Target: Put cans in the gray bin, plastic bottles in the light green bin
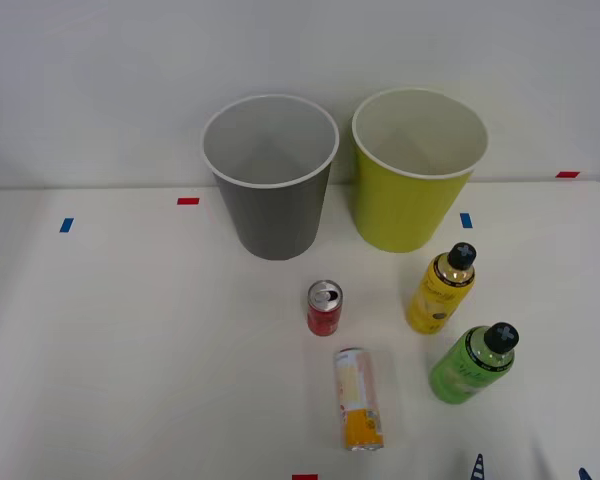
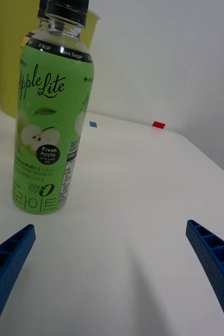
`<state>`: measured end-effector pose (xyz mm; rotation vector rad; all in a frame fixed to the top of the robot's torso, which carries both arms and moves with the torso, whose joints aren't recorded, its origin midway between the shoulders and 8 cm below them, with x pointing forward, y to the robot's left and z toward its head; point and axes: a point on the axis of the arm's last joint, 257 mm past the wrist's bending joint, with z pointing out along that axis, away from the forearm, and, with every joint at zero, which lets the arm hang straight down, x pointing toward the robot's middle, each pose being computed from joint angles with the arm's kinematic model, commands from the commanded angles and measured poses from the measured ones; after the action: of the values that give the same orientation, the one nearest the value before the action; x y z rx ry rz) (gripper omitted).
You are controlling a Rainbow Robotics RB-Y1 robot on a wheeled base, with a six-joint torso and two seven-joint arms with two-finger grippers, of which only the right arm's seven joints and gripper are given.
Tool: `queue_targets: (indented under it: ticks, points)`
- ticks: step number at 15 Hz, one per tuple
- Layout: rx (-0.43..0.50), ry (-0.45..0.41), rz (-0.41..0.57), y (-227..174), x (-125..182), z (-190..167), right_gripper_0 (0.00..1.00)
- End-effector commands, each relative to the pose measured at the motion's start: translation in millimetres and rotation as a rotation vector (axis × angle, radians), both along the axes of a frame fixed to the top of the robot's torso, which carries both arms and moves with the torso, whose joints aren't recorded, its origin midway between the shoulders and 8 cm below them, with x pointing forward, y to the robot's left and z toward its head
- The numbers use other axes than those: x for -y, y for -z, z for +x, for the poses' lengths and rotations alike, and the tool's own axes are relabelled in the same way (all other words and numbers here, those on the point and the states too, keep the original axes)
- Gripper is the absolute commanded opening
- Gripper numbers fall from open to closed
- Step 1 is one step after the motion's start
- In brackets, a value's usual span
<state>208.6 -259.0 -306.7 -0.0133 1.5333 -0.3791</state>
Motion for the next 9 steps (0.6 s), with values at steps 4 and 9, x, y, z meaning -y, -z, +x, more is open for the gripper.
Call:
queue_targets:
  ticks: [4, 9]
  points:
    - [0.0, 0.0, 0.0, 0.0, 0.0, 0.0, 1.0]
    - [0.0, 0.0, 0.0, 0.0, 0.0, 0.0, 1.0]
